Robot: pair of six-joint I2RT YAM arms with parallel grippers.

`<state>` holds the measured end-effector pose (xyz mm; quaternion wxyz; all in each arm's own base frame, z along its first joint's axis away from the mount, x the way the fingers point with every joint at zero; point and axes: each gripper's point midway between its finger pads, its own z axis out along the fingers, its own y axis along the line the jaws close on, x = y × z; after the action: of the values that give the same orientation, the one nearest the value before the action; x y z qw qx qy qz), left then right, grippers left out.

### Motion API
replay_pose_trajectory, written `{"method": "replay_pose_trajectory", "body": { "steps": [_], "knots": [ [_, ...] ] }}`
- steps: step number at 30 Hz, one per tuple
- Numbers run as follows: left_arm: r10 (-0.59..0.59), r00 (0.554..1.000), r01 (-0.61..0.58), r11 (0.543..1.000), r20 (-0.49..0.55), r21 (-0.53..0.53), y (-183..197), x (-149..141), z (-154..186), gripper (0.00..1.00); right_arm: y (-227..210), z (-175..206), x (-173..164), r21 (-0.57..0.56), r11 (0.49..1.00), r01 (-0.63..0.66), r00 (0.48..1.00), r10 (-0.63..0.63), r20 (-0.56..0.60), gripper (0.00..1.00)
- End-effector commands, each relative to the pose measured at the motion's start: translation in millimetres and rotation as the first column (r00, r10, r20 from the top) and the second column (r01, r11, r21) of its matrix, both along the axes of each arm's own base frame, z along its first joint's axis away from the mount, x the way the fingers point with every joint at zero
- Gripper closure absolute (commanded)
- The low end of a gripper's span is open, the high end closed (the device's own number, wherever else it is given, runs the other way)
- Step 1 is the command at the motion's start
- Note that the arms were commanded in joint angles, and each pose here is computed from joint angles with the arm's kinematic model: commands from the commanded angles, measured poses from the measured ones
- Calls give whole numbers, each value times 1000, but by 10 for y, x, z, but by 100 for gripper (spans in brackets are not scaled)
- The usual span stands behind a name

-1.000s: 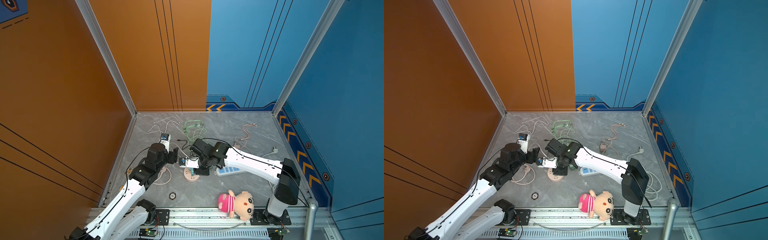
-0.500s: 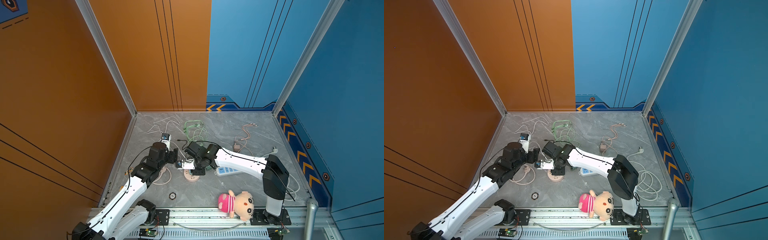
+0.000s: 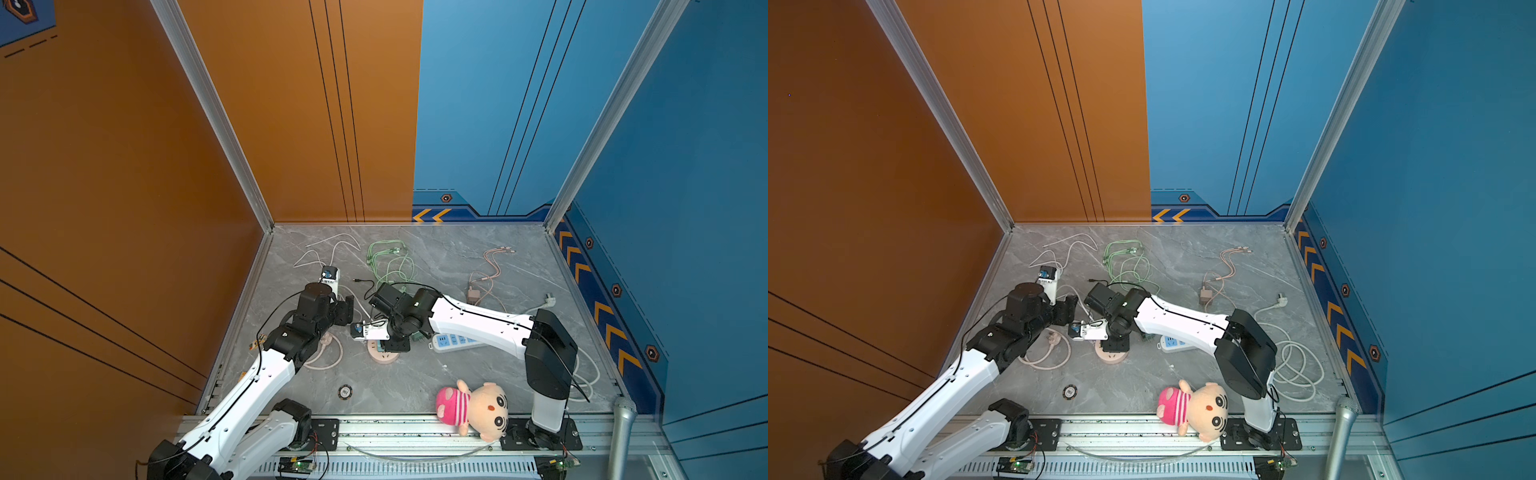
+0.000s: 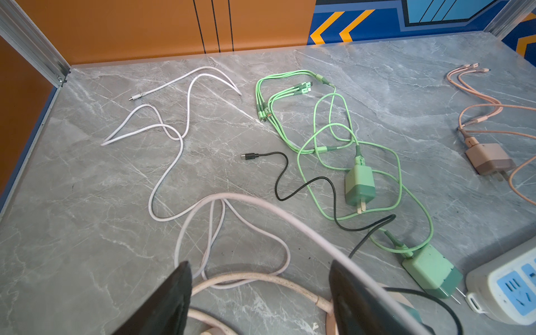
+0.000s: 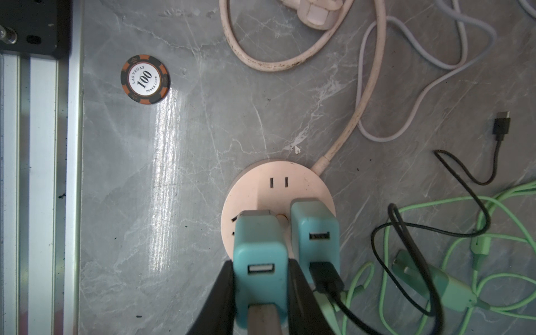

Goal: Insert plugs into power strip
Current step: Insert the plug into the socket.

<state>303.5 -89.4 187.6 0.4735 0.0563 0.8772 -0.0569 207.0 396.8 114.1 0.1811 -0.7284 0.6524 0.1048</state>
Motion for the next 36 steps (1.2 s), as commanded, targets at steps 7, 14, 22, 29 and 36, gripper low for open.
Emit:
{"method": "replay_pose_trajectory", "body": {
  "steps": [7,14,22,29,36],
  "knots": [
    [7,1000,-7,1000,-6,-16,19,-8,-15,26,-23,-195,-14,-41,999,-19,999,17,-38,100],
    [10,1000,-10,1000,-4,-14,26,-7,0,25,-27,-243,-42,-48,999,-20,999,18,-51,100],
    [12,1000,-12,1000,-3,-14,33,-5,5,25,-126,-442,-57,-118,993,-21,999,16,-43,100],
    [17,1000,-17,1000,-7,-10,44,2,-8,25,-232,-662,-109,-208,977,-41,999,37,-21,100],
    [26,1000,-27,1000,-3,-8,67,-15,2,25,-279,-783,-86,-242,970,-28,999,23,-25,100]
  ]
}}
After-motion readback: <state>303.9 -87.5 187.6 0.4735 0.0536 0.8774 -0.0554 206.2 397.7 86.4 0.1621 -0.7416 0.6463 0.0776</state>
